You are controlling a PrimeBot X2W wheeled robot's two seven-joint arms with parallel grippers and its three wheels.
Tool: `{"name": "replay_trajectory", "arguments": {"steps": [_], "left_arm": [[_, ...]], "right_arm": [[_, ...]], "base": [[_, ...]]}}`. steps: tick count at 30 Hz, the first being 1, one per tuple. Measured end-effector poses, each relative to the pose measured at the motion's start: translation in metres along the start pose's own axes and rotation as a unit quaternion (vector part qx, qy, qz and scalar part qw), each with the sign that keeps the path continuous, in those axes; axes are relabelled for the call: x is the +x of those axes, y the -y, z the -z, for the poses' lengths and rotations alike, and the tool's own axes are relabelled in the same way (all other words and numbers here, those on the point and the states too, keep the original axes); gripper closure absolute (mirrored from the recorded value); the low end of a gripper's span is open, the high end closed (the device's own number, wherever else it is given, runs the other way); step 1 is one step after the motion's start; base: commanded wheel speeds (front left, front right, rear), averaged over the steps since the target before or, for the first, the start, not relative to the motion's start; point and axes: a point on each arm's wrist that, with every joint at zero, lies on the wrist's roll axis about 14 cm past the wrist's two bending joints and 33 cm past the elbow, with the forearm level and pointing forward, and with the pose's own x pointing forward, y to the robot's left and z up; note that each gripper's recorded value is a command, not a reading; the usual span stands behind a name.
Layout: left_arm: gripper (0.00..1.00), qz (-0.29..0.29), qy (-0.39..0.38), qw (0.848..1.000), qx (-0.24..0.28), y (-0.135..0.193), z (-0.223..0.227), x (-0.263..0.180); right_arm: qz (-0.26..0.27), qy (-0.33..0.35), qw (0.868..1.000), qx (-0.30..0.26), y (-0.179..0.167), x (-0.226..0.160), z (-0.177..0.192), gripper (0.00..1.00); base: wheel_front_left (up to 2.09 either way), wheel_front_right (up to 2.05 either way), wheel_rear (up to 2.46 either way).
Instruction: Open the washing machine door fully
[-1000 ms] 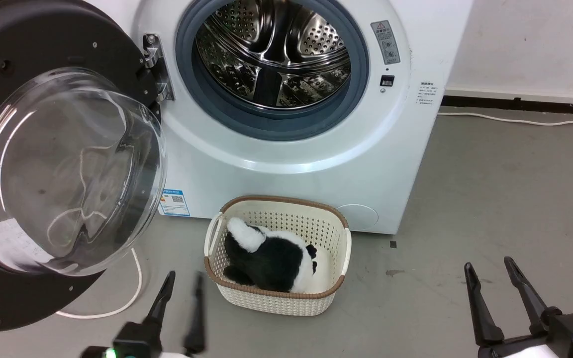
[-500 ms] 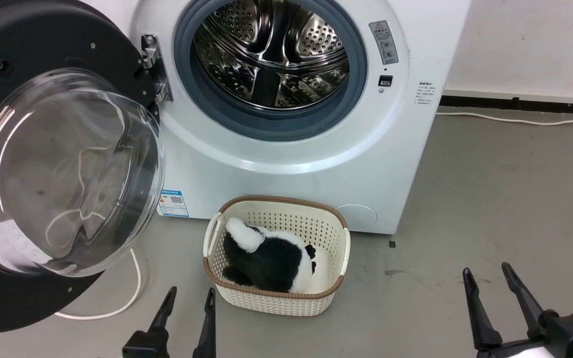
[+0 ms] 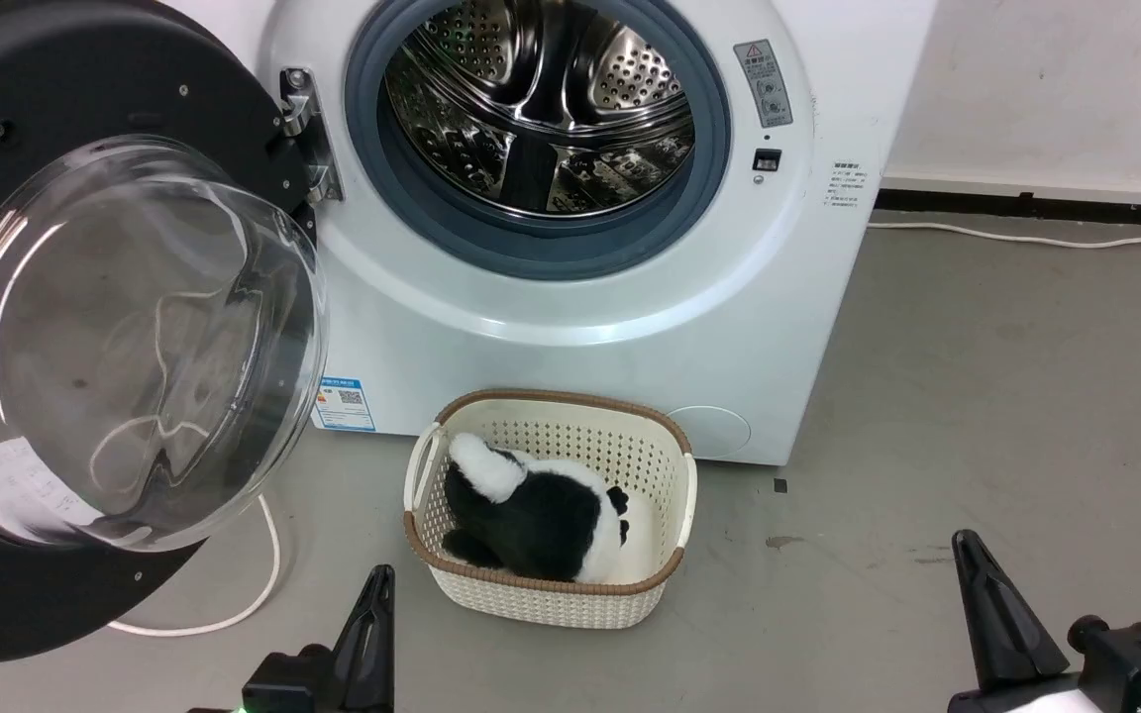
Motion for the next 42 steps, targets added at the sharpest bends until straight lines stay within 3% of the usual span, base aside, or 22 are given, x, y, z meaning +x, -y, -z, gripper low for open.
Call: {"name": "replay_trajectory", "arguments": {"steps": [42], "left_arm": [[1.0, -0.001, -0.011, 1.0, 0.019, -0.005, -0.006, 0.012]], "right_arm": [[-0.005, -0.03, 0.999, -0.013, -0.002, 0.004, 0.005, 1.0]], "base": [[0.0, 0.0, 0.0]]}}
